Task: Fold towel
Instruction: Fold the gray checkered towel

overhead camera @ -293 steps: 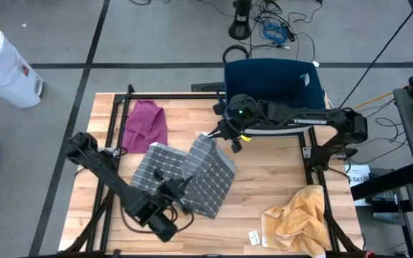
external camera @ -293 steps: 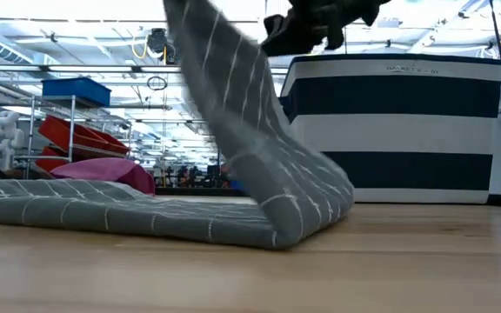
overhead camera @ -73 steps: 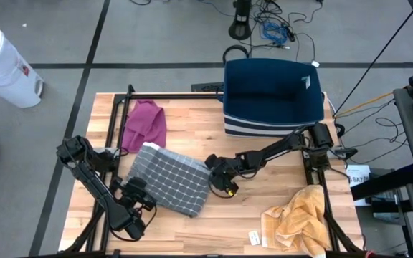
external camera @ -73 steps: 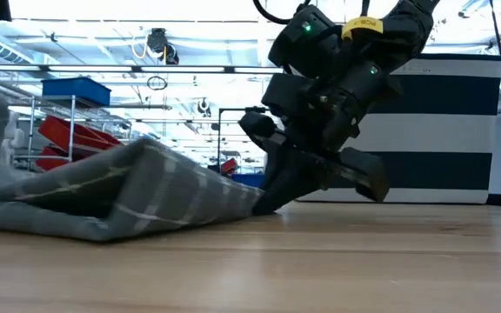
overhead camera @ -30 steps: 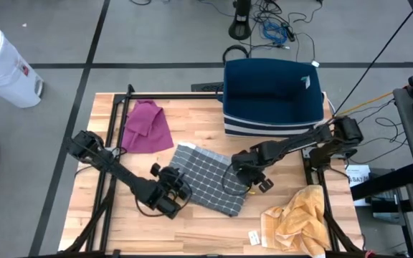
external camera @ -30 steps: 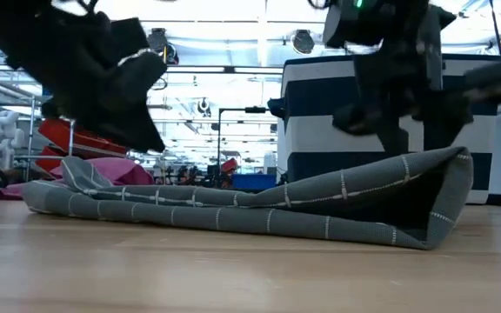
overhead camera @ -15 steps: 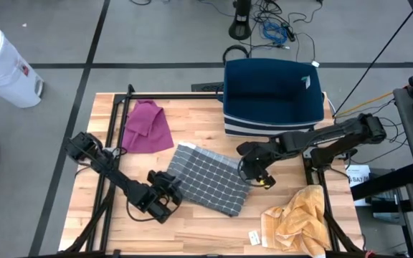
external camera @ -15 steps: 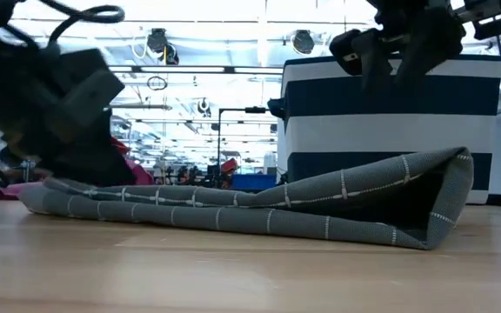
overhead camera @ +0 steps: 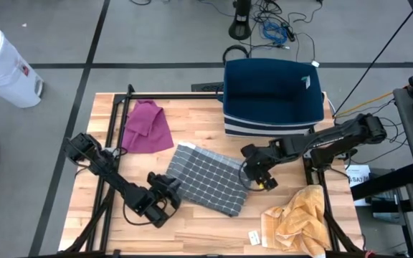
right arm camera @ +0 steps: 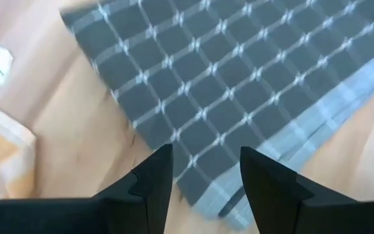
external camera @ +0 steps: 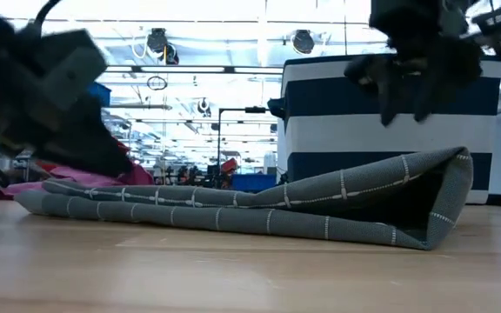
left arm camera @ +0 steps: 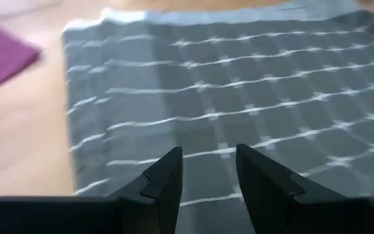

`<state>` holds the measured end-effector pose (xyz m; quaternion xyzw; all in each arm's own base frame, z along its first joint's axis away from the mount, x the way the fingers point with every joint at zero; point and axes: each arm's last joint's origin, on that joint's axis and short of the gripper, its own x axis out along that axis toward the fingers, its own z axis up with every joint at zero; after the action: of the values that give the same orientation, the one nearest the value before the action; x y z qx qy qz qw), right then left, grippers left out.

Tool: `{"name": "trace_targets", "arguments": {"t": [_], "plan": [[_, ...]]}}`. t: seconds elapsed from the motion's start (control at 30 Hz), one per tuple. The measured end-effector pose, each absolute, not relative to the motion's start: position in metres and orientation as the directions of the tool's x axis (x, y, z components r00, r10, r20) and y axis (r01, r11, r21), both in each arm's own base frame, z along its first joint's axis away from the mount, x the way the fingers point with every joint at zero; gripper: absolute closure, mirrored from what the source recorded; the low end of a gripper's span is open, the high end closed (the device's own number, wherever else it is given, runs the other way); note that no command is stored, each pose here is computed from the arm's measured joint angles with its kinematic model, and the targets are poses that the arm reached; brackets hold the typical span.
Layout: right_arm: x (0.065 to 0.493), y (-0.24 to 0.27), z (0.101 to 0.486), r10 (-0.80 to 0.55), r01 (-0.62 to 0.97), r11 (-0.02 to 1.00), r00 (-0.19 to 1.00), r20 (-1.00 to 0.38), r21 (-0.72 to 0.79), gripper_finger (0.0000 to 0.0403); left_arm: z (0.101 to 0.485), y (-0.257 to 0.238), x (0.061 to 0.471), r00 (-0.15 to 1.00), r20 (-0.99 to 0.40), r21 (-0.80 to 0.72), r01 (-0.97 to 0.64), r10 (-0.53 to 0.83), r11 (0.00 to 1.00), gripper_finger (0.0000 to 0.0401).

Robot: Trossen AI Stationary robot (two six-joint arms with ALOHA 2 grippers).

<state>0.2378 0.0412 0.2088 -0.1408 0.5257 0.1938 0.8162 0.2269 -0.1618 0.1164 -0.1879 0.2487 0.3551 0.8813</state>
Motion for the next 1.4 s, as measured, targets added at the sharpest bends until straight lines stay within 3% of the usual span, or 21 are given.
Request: {"name": "trace_targets", "arguments": {"t": [0.2, 0.5, 0.77, 0.93, 1.2, 1.4], "plan": [[0.228, 0.04, 0.181, 0.145, -0.402, 0.916, 0.356, -0.923, -0.011, 0.0236, 0.137, -0.169, 0.25, 0.667, -0.536, -0.104, -0.66, 0.517, 0.744, 0.0252], [0.243, 0.077, 0.18, 0.429, -0.504, 0.858, 0.593, -0.681, 0.101, 0.0236, 0.135, -0.144, 0.28, 0.659, -0.525, -0.052, -0.657, 0.539, 0.752, 0.0252], [0.254, 0.106, 0.151, 0.515, -0.576, 0.804, 0.551, -0.657, 0.147, 0.0236, 0.108, -0.131, 0.295, 0.613, -0.59, -0.046, -0.675, 0.524, 0.737, 0.0252], [0.266, 0.111, 0.124, 0.488, -0.545, 0.825, 0.556, -0.673, 0.148, 0.0236, 0.103, -0.131, 0.297, 0.612, -0.593, -0.048, -0.675, 0.523, 0.736, 0.0252], [0.271, 0.112, 0.076, 0.458, -0.476, 0.851, 0.466, -0.757, 0.222, 0.0236, 0.086, -0.128, 0.299, 0.577, -0.632, -0.016, -0.677, 0.517, 0.736, 0.0252], [0.272, 0.113, 0.087, 0.472, -0.486, 0.847, 0.499, -0.727, 0.216, 0.0236, 0.086, -0.128, 0.299, 0.576, -0.628, -0.009, -0.678, 0.523, 0.735, 0.0252]]}}
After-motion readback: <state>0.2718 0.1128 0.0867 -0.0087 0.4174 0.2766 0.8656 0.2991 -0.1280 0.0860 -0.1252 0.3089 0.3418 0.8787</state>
